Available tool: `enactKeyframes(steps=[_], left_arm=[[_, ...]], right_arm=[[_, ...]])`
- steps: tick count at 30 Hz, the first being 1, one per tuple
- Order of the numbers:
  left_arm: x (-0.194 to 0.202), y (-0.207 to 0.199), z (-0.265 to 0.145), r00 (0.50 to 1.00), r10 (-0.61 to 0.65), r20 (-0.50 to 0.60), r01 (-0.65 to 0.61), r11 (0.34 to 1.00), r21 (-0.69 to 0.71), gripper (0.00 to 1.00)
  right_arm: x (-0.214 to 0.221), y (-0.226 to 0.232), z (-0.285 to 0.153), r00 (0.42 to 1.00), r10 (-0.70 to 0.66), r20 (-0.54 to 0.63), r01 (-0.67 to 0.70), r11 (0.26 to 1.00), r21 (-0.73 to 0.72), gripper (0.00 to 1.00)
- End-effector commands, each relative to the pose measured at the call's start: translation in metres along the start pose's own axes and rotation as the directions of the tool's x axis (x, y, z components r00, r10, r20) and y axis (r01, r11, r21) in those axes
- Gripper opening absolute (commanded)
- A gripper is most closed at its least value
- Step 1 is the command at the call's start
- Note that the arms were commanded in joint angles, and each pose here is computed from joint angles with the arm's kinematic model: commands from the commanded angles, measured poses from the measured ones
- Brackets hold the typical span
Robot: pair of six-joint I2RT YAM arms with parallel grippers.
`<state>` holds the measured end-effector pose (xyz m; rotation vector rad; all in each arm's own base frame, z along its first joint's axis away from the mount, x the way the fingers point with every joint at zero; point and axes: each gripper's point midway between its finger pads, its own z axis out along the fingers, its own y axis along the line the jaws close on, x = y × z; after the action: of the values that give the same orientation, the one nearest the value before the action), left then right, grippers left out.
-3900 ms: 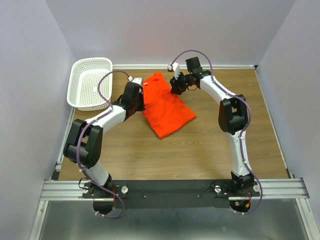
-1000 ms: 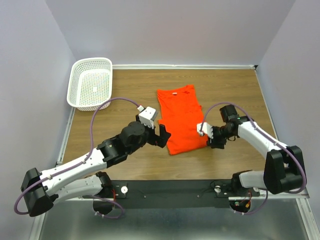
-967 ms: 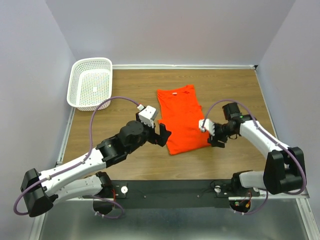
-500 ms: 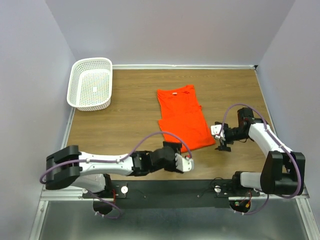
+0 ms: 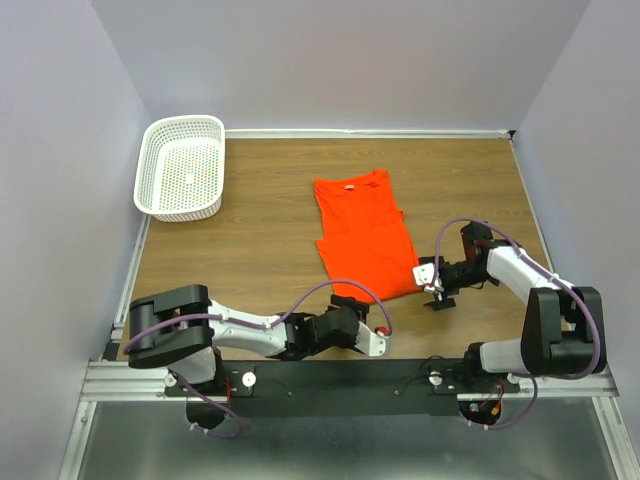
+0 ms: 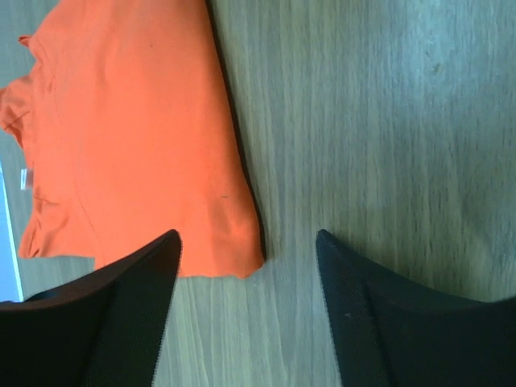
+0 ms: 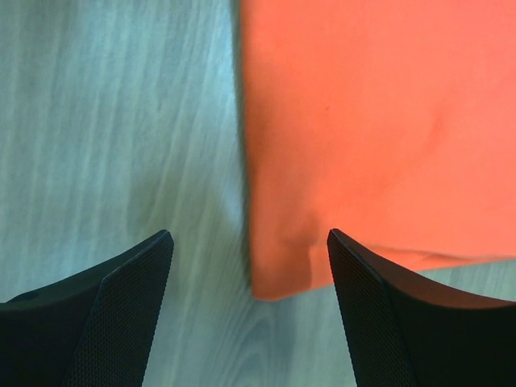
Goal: Fold and stack the t-shirts
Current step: Fold the tshirt
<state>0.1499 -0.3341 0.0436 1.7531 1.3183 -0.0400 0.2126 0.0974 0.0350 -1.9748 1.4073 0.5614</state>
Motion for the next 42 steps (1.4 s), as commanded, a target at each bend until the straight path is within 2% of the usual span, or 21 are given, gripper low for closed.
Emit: enactKeyframes(steps=[1,6,10,12,13,14,16,17,19,20,21,22,26,27,32,36,39,40,41,42], left_arm=[[0.001,0.019,0.001,0.999,-0.028,0.02,0.03,0.997,-0.074,0.72],[0.017,0.016,0.006,0.999,-0.032,-0.002,0.032,0.999,-0.036,0.6],[0.025,0.0,0.014,1.0,-0.014,-0.025,0.015,0.999,0.037,0.56],[0.03,-0.007,0.018,0.999,0.0,-0.043,0.003,0.998,0.061,0.53],[0.031,-0.007,0.018,0.999,0.002,-0.052,0.001,0.998,0.058,0.49],[0.032,-0.006,0.019,0.999,0.006,-0.054,-0.003,0.999,0.053,0.46],[0.035,-0.006,0.022,0.998,0.013,-0.068,-0.01,0.999,0.05,0.32],[0.035,-0.003,0.022,0.998,0.011,-0.07,-0.008,0.999,0.04,0.3],[0.035,-0.002,0.022,0.997,0.012,-0.07,-0.009,0.999,0.033,0.22],[0.034,0.0,0.022,0.998,0.012,-0.067,-0.01,1.0,0.026,0.16],[0.032,0.004,0.02,0.998,0.009,-0.057,-0.009,1.0,0.015,0.06],[0.03,0.007,0.018,0.999,0.009,-0.048,-0.009,1.0,0.007,0.01],[0.007,0.019,0.003,0.998,-0.012,0.063,0.011,1.0,0.005,0.0],[-0.002,0.028,-0.005,0.994,-0.017,0.108,0.017,1.0,-0.003,0.0],[-0.023,0.037,-0.027,0.975,-0.023,0.223,0.01,0.998,0.059,0.0],[-0.024,0.07,-0.037,0.961,-0.032,0.275,0.024,0.999,0.033,0.0],[-0.01,0.126,-0.036,0.964,-0.027,0.265,0.051,0.995,-0.084,0.0],[-0.009,0.145,-0.035,0.96,-0.009,0.279,0.047,0.99,-0.129,0.0],[-0.002,0.163,-0.035,0.962,-0.013,0.273,0.059,0.985,-0.164,0.0],[0.021,0.181,-0.028,0.972,-0.039,0.233,0.084,0.978,-0.189,0.0]], right_arm=[[0.005,-0.014,0.011,0.999,-0.028,-0.036,0.029,0.999,0.019,0.84],[0.01,-0.033,0.016,0.998,-0.004,-0.061,0.007,0.999,0.044,0.79],[0.025,-0.029,0.019,0.994,0.015,-0.111,-0.013,1.0,0.019,0.68],[0.031,-0.024,0.022,0.991,0.015,-0.137,-0.013,1.0,0.009,0.58],[0.034,-0.023,0.022,0.989,0.016,-0.144,-0.015,1.0,0.009,0.53],[0.035,-0.023,0.023,0.989,0.015,-0.149,-0.013,1.0,0.013,0.44],[0.035,-0.019,0.024,0.989,0.03,-0.146,-0.029,1.0,0.008,0.35],[0.034,-0.019,0.025,0.99,0.028,-0.141,-0.027,1.0,0.011,0.25],[0.032,-0.016,0.025,0.99,0.033,-0.135,-0.033,0.999,0.008,0.2],[0.03,-0.014,0.026,0.991,0.04,-0.127,-0.039,0.999,0.008,0.12],[0.028,-0.013,0.026,0.991,0.045,-0.125,-0.045,0.999,0.007,0.1],[0.026,-0.013,0.025,0.991,0.053,-0.124,-0.053,0.999,0.005,0.1],[0.011,-0.002,0.015,0.991,0.082,-0.106,-0.09,0.993,-0.071,0.01],[0.003,0.01,0.012,0.988,0.125,-0.091,-0.135,0.984,-0.118,0.01],[-0.022,0.012,-0.006,0.98,0.19,-0.061,-0.196,0.971,-0.136,0.01],[-0.044,-0.029,-0.023,0.973,0.228,-0.017,-0.229,0.973,-0.042,0.0],[-0.054,-0.083,-0.038,0.956,0.295,0.011,-0.295,0.953,0.065,0.01],[-0.052,-0.098,-0.036,0.924,0.38,0.026,-0.381,0.921,0.078,0.0],[-0.052,-0.122,-0.039,0.925,0.376,0.048,-0.379,0.916,0.132,0.01],[-0.051,-0.139,-0.04,0.918,0.392,0.062,-0.397,0.903,0.163,0.01]])
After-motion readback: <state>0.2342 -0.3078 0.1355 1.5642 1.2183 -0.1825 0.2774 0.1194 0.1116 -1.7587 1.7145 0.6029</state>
